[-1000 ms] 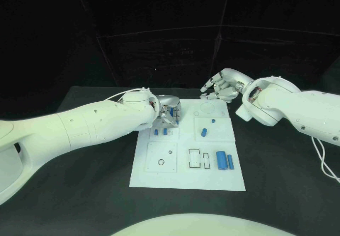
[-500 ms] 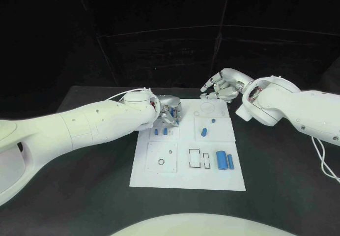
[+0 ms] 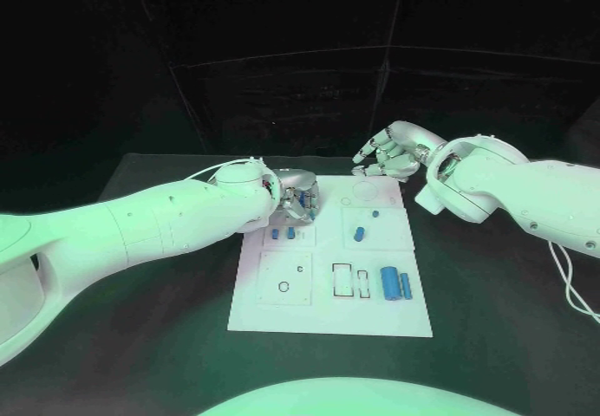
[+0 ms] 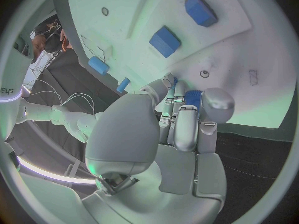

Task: Assemble the parts on the task board

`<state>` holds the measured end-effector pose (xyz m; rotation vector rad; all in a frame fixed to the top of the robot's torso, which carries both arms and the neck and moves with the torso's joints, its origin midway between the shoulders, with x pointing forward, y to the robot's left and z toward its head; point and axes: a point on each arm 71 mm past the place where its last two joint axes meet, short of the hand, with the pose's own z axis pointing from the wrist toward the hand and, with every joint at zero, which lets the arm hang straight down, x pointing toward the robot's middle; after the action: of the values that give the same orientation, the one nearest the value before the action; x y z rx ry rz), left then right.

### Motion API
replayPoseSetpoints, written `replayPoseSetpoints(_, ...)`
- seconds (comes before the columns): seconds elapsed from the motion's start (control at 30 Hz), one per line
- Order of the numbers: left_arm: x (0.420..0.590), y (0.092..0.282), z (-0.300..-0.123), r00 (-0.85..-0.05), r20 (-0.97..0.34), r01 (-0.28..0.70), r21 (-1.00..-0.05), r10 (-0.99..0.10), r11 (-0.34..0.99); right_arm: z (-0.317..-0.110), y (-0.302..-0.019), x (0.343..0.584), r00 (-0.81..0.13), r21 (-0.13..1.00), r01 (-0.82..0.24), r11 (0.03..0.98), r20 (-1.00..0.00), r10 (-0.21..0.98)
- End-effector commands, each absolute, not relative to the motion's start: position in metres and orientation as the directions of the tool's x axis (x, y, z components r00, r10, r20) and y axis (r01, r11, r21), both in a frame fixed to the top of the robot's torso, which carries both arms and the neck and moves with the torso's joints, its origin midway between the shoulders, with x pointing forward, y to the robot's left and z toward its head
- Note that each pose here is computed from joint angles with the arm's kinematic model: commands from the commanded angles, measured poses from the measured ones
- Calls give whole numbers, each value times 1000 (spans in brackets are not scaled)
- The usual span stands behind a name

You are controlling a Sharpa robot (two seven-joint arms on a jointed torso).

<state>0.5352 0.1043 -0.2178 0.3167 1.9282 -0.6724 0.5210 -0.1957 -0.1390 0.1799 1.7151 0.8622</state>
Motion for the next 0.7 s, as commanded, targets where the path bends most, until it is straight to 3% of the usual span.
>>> replayPoseSetpoints(0.03, 534, 105, -214, -404, -908, 526, -333, -115, 783, -137, -195, 521, -337, 626, -313, 714, -776, 533)
replayPoseSetpoints(0.4, 521, 116, -198, -384, -897, 528, -407, -217, 745, -137, -196, 521, -336, 626, -312, 715, -776, 533)
replayPoseSetpoints(0.7, 514, 144, -190, -398, -882, 480, -433, -250, 763, -138, -198, 521, -335, 625, -307, 718, -777, 533)
